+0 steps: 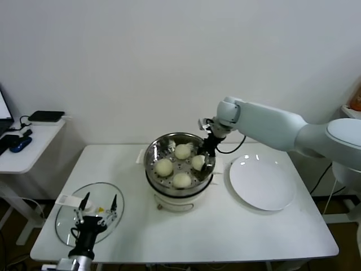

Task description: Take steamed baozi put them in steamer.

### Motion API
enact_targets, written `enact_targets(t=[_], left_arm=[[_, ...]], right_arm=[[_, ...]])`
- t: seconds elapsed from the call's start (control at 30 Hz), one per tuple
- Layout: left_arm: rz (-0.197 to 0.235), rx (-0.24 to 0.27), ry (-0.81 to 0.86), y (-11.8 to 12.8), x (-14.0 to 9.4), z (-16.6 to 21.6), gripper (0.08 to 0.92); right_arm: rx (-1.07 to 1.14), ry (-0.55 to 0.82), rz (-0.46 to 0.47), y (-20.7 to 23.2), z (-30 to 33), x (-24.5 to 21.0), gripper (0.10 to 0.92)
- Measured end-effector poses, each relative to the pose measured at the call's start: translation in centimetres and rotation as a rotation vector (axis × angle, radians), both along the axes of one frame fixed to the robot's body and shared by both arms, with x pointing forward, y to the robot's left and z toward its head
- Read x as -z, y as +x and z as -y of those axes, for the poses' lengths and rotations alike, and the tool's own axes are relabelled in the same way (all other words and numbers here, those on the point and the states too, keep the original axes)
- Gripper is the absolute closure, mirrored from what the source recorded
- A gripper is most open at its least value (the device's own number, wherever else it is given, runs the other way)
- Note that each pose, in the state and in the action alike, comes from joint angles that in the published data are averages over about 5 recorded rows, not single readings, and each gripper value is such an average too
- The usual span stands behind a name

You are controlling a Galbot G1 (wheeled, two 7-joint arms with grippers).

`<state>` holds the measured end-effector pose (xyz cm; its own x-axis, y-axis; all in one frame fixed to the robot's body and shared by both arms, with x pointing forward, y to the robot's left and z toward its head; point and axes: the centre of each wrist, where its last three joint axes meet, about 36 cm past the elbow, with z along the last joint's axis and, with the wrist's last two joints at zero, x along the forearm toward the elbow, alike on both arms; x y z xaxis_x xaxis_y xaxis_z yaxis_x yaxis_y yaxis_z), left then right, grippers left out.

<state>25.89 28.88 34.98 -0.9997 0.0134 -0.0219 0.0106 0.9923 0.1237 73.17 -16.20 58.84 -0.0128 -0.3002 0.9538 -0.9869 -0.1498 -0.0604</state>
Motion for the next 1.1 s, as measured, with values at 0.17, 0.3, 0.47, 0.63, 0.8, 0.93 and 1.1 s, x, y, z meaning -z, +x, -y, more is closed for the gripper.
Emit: enact_targets(t=[0.17, 0.3, 0.47, 0.63, 0.8, 0.93, 1.1], left_arm=[[0.0, 0.001, 0.0, 0.0, 0.0, 0.0, 0.177], [-0.001, 0.002, 0.0, 0.1, 0.0, 0.1, 0.177], [-0.001, 0.003, 0.002, 0.2, 0.0, 0.0, 0.177], [-0.001, 0.003, 0.007, 0.3, 0.0, -0.2, 0.177], [0.0, 0.005, 0.008, 0.3, 0.0, -0.2, 0.177], [0.001, 0.006, 0.007, 0.3, -0.1, -0.2, 0.177], [0.002, 0.012, 0.005, 0.4, -0.2, 0.1, 0.177]], right_arm=[[0.003, 0.003, 0.0, 0.1, 0.0, -0.1, 0.202], [0.001, 0.007, 0.0, 0.3, -0.3, -0.6, 0.2], [-0.006, 0.01, -0.002, 0.6, -0.9, -1.7, 0.199], [-0.031, 0.005, -0.011, 0.8, -1.4, -3.0, 0.2], [-0.048, -0.004, -0.009, 1.0, -1.0, -5.3, 0.2], [-0.049, -0.004, 0.011, 1.1, 0.2, -7.5, 0.2], [-0.031, 0.005, 0.039, 0.7, 3.0, -10.1, 0.2]])
